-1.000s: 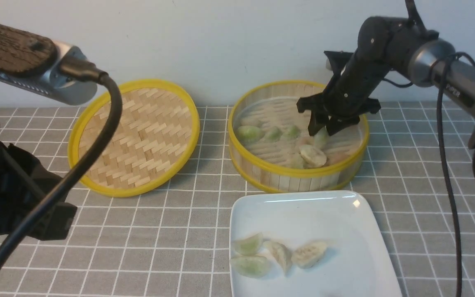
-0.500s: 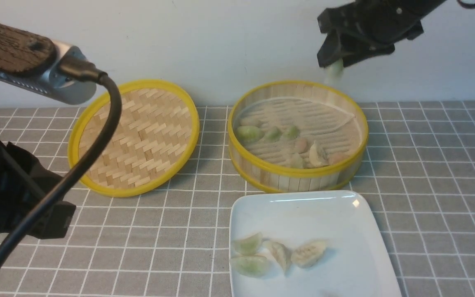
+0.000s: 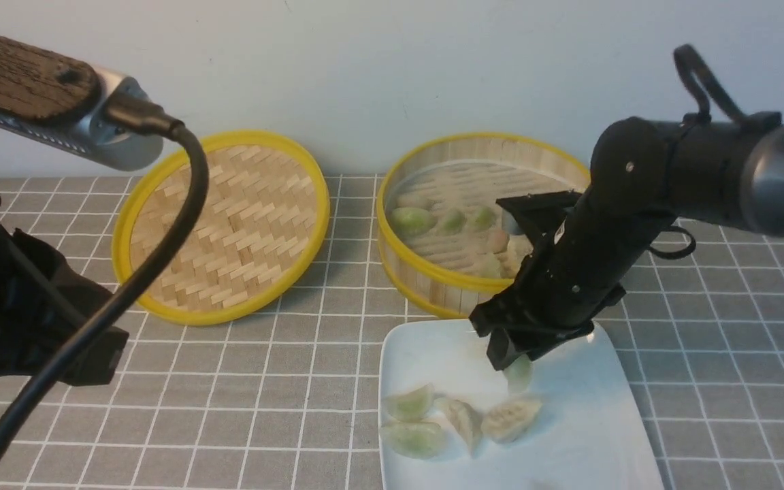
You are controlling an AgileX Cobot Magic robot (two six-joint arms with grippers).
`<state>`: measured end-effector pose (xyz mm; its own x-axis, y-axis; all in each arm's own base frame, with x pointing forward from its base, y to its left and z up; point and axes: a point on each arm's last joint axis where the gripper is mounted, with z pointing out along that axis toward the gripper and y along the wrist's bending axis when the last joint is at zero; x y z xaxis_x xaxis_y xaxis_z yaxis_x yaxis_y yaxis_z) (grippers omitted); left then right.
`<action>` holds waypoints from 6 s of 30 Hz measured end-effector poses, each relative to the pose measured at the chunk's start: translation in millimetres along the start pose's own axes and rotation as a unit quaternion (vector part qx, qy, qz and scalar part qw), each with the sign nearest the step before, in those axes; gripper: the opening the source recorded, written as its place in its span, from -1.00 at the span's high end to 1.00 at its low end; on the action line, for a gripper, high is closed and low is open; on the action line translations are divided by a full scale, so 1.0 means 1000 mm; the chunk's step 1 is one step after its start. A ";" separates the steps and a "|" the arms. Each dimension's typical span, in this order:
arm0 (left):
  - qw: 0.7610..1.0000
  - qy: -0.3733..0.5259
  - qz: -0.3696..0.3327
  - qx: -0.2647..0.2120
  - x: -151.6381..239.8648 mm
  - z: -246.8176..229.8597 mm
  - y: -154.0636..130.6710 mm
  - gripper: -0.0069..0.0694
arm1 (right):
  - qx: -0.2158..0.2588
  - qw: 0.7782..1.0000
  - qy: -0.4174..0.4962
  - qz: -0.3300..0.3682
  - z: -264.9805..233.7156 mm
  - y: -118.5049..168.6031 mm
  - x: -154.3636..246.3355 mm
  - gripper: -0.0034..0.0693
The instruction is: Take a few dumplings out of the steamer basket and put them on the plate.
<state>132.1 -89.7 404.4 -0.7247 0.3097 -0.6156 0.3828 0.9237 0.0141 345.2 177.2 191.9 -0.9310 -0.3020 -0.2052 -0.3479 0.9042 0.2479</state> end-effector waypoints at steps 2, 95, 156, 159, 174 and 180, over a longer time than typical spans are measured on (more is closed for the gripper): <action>1.000 0.001 0.000 0.000 0.000 0.001 0.000 0.83 | 0.002 1.000 -0.006 0.001 0.004 -0.001 -0.002 -0.11; 1.000 0.002 0.010 -0.001 0.000 0.001 0.000 0.83 | 0.077 0.996 -0.018 -0.041 -0.069 -0.022 0.020 0.00; 0.966 -0.244 -0.069 0.056 0.134 -0.039 0.044 0.83 | 0.030 0.645 -0.759 -0.090 -0.235 -0.001 0.342 0.94; 0.959 -0.265 -0.074 0.063 0.142 -0.046 0.047 0.83 | 0.029 0.645 -0.759 -0.090 -0.235 -0.001 0.342 0.94; 0.919 -0.386 -0.040 0.069 0.131 -0.050 0.046 0.83 | 0.030 0.645 -0.759 -0.090 -0.235 -0.001 0.342 0.94; 0.909 -0.415 0.026 0.043 0.139 -0.018 0.037 0.83 | 0.030 0.645 -0.758 -0.090 -0.235 -0.001 0.342 0.94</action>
<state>35.3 -9.0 333.8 -0.0368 0.0439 -0.9984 0.4734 0.8806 0.0212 1.3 2.1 343.6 0.3184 0.1987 -0.9269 -0.3883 0.9193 0.0637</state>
